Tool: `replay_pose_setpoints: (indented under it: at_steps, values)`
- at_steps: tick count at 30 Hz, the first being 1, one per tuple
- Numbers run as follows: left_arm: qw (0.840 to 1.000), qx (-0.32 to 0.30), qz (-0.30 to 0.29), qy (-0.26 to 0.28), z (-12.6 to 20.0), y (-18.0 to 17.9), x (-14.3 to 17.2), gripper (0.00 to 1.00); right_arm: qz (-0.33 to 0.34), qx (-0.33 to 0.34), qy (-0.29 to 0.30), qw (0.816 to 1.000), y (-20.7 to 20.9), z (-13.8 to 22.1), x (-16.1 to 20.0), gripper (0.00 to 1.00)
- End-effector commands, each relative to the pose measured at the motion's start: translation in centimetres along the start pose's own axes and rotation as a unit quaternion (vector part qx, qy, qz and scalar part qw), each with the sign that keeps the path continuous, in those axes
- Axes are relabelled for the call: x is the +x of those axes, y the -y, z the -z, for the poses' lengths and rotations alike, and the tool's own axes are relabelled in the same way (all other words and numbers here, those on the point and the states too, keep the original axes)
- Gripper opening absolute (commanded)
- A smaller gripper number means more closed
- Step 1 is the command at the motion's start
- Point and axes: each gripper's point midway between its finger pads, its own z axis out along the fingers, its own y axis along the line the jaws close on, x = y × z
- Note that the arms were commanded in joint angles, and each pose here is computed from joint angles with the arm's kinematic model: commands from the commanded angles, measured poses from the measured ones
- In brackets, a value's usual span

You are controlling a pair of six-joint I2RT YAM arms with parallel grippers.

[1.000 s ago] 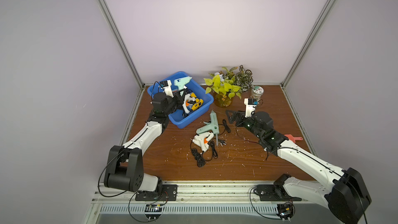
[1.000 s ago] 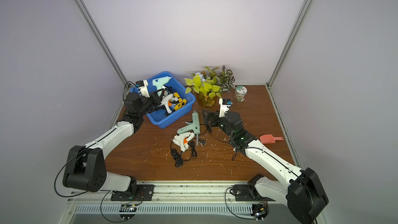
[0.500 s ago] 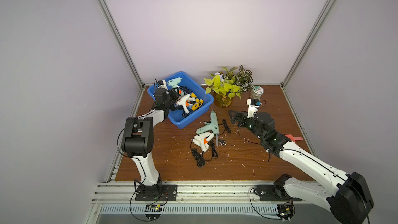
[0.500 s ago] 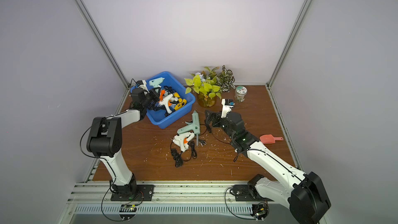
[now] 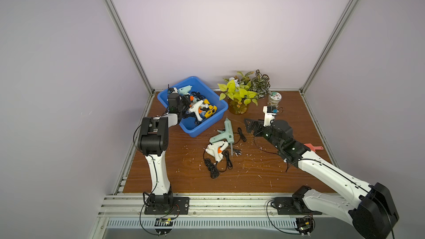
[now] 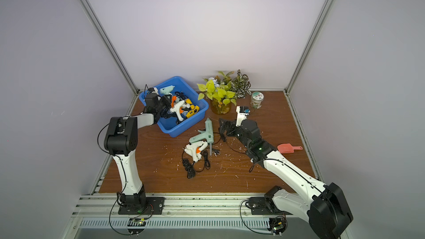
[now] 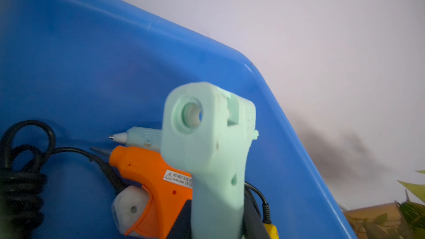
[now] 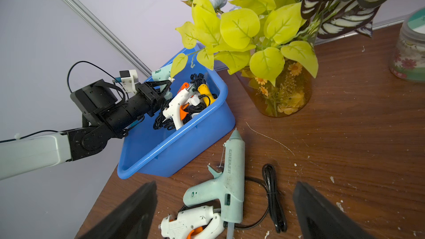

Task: Put the hot melt glue gun into the storage box
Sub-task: Place the hot melt adhesive gun in the storage box, then pick up the hot melt adhesive gun from the center of the board.

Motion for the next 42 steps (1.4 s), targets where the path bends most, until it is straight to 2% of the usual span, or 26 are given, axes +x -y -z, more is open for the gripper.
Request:
replay_pose_setpoints:
  at_steps: [1, 8, 17, 22, 23, 26, 31, 37, 42]
  values:
    - [0.999, -0.024, -0.009, 0.026, -0.3, -0.7, -1.7, 0.32, 0.006, 0.006, 0.015, 1.0, -0.2, 0.1, -1.3, 1.0]
    - [0.999, -0.018, -0.006, 0.042, 0.8, -0.3, -2.4, 0.52, 0.01, 0.008, 0.001, 1.0, 0.0, -0.2, -0.4, 0.97]
    - [0.994, -0.008, -0.035, 0.107, 6.2, 3.0, -7.2, 0.72, 0.003, -0.012, -0.029, 0.999, 0.0, -1.1, 1.8, 0.92]
    - [0.993, -0.007, -0.048, 0.105, 9.8, 4.5, -8.0, 0.98, -0.01, -0.037, -0.048, 0.998, -0.2, -2.0, 3.8, 0.9]
    - [0.994, -0.005, -0.052, 0.098, 10.3, 4.7, -7.7, 1.0, -0.014, -0.041, -0.052, 0.998, -0.2, -2.1, 4.3, 0.89]
    - [0.996, 0.0, -0.058, 0.071, 11.9, 5.0, -6.7, 1.0, -0.025, -0.057, -0.064, 0.996, -0.2, -2.7, 5.7, 0.88]
    - [0.998, 0.013, -0.061, 0.012, 14.5, 4.9, -3.3, 1.0, -0.025, -0.055, -0.097, 0.993, 0.3, -4.0, 8.1, 0.85]
    - [0.998, 0.037, -0.043, -0.006, 18.6, 4.7, -0.4, 1.0, 0.003, -0.041, -0.137, 0.99, 0.5, -5.2, 10.7, 0.82]
    - [0.999, 0.028, -0.038, -0.014, 21.9, 4.0, 2.5, 1.0, 0.028, -0.034, -0.158, 0.986, -0.3, -5.6, 12.5, 0.78]
